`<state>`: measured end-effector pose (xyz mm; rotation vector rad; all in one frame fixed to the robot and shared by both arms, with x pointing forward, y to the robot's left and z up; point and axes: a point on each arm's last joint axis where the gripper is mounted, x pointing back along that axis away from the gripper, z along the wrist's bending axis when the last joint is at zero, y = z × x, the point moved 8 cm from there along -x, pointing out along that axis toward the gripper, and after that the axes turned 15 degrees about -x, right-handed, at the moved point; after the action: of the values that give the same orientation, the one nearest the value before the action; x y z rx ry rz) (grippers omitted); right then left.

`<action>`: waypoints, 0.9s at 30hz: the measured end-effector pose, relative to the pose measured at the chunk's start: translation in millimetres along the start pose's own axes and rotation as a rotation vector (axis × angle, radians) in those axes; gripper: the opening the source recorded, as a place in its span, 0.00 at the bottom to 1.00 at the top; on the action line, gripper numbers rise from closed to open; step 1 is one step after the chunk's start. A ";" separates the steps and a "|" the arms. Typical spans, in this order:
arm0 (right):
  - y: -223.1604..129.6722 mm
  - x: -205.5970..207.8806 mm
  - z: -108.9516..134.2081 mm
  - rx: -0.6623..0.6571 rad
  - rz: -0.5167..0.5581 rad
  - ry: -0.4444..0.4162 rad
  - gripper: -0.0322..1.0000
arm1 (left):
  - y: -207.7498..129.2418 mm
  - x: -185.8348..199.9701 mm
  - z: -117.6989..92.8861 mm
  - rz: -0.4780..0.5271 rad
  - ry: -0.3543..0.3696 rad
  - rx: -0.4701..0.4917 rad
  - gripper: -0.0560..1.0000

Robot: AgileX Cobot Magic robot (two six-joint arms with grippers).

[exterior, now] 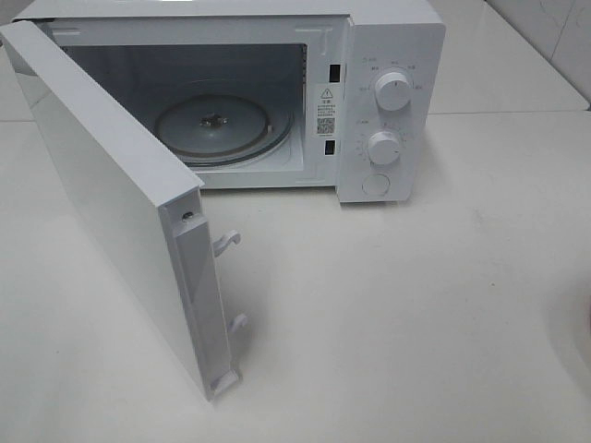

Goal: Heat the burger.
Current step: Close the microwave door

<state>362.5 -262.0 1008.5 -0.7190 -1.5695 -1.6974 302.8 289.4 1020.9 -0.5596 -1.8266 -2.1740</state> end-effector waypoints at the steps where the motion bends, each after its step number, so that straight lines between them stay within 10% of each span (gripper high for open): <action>1: -4.0 10.2 -4.3 -0.010 -0.033 0.022 0.80 | 0.0 0.0 0.0 0.000 0.000 0.000 0.97; 27: -25.4 19.9 -19.0 -0.027 -0.189 0.098 0.77 | 0.0 0.0 0.0 0.000 0.000 0.000 0.97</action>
<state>331.5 -282.9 1006.9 -0.5055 -1.5900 -1.8634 302.8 289.4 1020.9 -0.5596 -1.8266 -2.1740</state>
